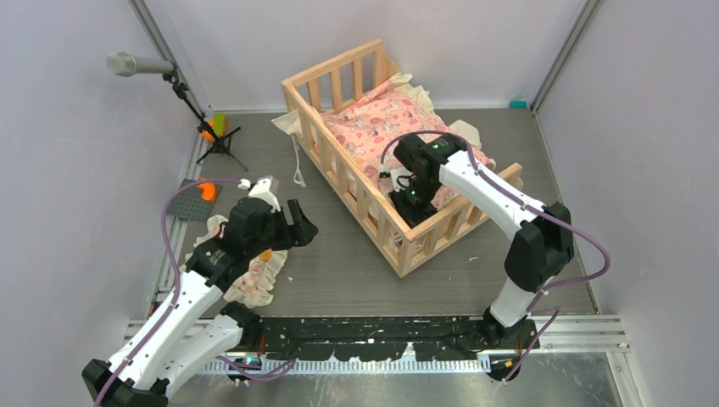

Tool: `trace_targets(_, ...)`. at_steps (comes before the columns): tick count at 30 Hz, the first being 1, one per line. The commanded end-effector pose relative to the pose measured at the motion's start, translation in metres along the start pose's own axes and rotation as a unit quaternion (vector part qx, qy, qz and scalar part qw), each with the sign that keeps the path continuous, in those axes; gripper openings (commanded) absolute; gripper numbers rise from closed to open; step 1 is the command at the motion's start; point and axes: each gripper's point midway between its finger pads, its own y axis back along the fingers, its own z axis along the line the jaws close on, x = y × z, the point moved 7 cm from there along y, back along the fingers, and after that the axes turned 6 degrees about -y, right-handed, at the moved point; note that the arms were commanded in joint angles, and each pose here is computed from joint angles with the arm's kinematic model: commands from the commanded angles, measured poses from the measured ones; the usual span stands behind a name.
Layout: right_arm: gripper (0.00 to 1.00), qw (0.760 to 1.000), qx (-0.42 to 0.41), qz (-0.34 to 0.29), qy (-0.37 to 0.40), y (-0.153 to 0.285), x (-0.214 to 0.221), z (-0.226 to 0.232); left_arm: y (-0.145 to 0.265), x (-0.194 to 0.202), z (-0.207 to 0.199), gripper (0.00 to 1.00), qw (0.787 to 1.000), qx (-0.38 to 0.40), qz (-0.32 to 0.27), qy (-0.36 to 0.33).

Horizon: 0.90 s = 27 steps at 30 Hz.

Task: Set up the pet bed
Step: Cross the ropes on the bed frame.

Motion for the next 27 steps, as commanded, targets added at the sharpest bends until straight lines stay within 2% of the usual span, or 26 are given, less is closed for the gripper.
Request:
trace_targets(1, 0.00, 0.995, 0.014, -0.094, 0.019, 0.041, -0.002, 0.013, 0.004, -0.012, -0.010, 0.77, 0.999, 0.026, -0.027, 0.008)
trace_targets(8, 0.00, 0.980, 0.048, -0.195, 0.005, 0.077, -0.009, 0.018, 0.012, -0.021, -0.014, 0.77, 0.998, 0.036, -0.045, 0.003)
trace_targets(14, 0.00, 0.964, 0.027, -0.264, -0.001, 0.101, -0.013, 0.030, 0.023, -0.028, -0.027, 0.77, 0.993, 0.094, -0.067, -0.014)
trace_targets(18, 0.00, 0.959, -0.012, -0.284, 0.000, 0.108, -0.016, 0.041, 0.028, -0.031, -0.038, 0.74, 0.984, 0.151, -0.087, -0.025)
trace_targets(23, 0.00, 0.958, -0.069, -0.279, 0.011, 0.113, -0.017, 0.056, 0.036, -0.036, -0.049, 0.72, 0.971, 0.207, -0.116, -0.034)
trace_targets(27, 0.00, 0.956, -0.099, -0.274, 0.024, 0.122, -0.011, 0.065, 0.038, -0.037, -0.056, 0.64, 0.962, 0.241, -0.119, -0.047)
